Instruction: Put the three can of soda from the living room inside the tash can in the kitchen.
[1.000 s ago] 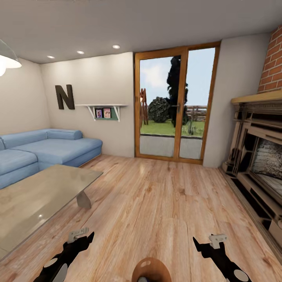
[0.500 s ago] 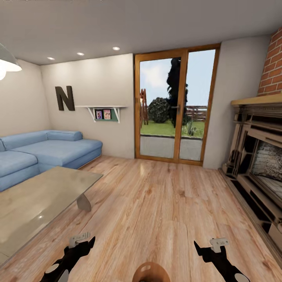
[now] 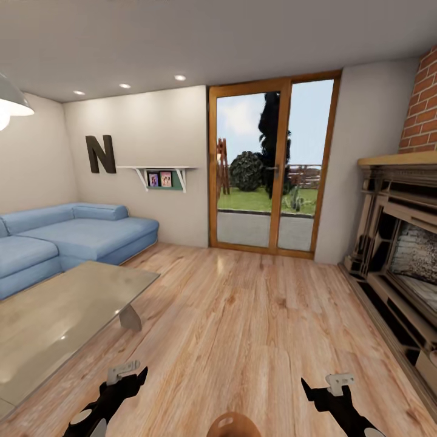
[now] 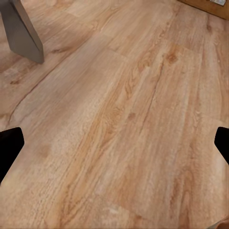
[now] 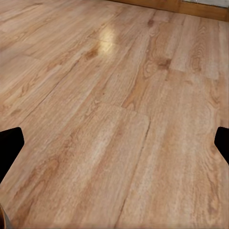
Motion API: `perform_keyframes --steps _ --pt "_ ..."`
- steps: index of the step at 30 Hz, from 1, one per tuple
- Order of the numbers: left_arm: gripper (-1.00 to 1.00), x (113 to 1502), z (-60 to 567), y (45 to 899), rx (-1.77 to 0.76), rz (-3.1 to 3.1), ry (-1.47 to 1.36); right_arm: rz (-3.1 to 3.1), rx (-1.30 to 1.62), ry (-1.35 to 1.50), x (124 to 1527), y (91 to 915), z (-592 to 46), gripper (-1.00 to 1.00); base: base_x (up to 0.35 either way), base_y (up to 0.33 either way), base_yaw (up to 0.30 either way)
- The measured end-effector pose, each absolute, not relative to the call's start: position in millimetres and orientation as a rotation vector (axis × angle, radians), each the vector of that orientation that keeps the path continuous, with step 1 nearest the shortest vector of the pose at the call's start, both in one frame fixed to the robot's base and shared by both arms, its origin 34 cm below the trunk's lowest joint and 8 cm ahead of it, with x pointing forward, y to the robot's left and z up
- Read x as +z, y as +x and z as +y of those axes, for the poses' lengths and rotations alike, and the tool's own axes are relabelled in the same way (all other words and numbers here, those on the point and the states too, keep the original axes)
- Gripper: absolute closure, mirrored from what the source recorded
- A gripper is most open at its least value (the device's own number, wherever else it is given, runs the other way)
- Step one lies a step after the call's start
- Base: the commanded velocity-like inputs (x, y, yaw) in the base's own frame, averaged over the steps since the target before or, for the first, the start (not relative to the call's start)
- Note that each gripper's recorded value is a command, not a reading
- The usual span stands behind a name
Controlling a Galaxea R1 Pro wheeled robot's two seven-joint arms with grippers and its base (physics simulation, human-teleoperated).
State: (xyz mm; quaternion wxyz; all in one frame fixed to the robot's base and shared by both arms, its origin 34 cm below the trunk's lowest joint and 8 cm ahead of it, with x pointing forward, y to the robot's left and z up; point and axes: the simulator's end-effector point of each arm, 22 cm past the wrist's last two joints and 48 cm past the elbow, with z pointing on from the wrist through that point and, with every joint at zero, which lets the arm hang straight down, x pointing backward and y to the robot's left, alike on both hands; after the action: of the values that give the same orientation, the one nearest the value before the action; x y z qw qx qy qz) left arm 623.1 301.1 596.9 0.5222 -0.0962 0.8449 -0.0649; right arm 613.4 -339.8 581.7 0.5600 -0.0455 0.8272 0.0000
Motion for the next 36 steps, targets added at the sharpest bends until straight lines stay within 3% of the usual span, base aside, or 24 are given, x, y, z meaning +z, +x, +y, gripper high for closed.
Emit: perform_keyframes --steps 36 --pt "-1.00 664.9 301.5 631.2 -0.154 2.029 -0.232 1.955 0.003 -0.108 649.5 621.5 -338.0 -1.00 0.000 0.000 0.000"
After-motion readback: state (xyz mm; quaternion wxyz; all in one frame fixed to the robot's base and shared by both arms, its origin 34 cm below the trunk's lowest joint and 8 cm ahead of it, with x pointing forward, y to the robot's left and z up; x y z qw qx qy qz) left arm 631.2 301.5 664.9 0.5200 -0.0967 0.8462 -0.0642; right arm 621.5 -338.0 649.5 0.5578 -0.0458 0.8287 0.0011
